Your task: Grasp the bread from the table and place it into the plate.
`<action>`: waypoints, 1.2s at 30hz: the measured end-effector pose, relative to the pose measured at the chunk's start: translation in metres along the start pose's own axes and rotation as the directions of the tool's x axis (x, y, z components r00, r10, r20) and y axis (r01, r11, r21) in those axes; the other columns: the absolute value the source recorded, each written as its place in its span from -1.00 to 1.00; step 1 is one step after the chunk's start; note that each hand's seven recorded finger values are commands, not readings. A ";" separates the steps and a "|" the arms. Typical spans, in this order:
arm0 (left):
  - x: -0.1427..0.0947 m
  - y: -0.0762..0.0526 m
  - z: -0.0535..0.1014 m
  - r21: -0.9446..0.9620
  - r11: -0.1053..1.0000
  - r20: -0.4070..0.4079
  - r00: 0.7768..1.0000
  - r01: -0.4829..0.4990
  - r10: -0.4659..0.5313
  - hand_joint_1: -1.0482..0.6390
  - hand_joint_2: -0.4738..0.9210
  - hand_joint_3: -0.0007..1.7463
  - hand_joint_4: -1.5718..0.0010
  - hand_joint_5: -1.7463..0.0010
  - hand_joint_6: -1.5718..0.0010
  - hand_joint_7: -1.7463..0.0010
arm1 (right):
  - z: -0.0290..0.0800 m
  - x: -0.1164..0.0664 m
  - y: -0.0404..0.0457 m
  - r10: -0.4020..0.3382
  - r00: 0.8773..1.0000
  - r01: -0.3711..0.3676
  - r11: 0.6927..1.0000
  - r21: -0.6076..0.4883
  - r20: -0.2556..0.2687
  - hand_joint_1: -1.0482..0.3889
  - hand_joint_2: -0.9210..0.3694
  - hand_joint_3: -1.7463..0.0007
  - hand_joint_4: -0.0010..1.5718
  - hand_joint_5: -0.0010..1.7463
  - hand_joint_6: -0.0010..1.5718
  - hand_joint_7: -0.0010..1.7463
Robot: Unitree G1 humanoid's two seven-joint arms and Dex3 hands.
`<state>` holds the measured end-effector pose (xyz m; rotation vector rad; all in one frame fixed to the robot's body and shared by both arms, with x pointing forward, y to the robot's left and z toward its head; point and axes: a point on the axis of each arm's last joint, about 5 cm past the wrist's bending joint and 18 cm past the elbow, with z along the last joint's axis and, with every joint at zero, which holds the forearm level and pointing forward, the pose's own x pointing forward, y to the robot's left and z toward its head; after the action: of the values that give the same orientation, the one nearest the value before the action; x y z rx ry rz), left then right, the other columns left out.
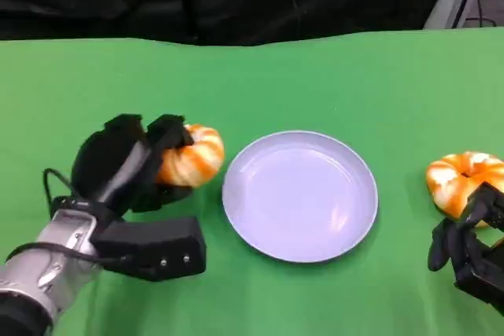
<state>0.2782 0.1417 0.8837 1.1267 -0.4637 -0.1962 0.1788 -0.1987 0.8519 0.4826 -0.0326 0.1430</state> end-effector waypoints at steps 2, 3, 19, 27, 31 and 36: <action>0.003 -0.001 0.006 -0.009 1.000 0.021 1.000 0.003 -0.003 0.09 0.99 -0.60 0.27 -1.00 0.12 -0.64 | 0.000 0.000 0.0000 0.000 1.000 0.000 1.000 0.000 0.000 0.39 -0.30 -0.57 0.16 1.00 -0.01 0.89; 0.005 -0.002 0.010 -0.018 1.000 0.031 1.000 0.005 -0.004 0.09 1.00 -0.61 0.27 -1.00 0.11 -0.61 | 0.000 0.000 0.0000 0.000 1.000 0.000 1.000 0.000 0.000 0.39 -0.30 -0.57 0.16 1.00 0.00 0.89; 0.034 -0.010 0.054 -0.038 0.998 0.180 0.983 0.043 -0.035 0.03 1.00 -0.72 0.29 -1.00 -0.02 -0.29 | 0.000 0.000 0.0015 -0.002 1.000 0.002 1.000 -0.001 0.004 0.39 -0.31 -0.56 0.17 1.00 -0.01 0.88; 0.034 -0.019 0.065 -0.042 0.992 0.219 0.969 0.123 -0.111 0.07 0.99 -0.76 0.23 -0.91 -0.11 0.03 | -0.001 0.000 0.0024 0.004 1.000 -0.004 1.000 0.004 0.005 0.39 -0.33 -0.52 0.18 1.00 0.00 0.87; 0.035 -0.026 0.070 -0.042 0.992 0.244 0.964 0.121 -0.108 0.07 1.00 -0.84 0.26 -0.97 -0.11 0.06 | -0.002 0.000 0.0030 0.003 1.000 -0.003 1.000 0.005 0.005 0.39 -0.33 -0.53 0.18 1.00 0.00 0.88; 0.037 -0.031 0.073 -0.044 0.991 0.246 0.963 0.129 -0.114 0.07 1.00 -0.82 0.30 -0.99 -0.16 0.16 | -0.002 0.000 0.0035 0.003 1.000 -0.003 1.000 0.006 0.004 0.40 -0.32 -0.55 0.18 1.00 0.00 0.88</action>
<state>0.2801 0.0545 0.8906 1.0777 -0.6021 -0.4567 0.1784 -0.1947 0.8519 0.4893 -0.0372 0.1448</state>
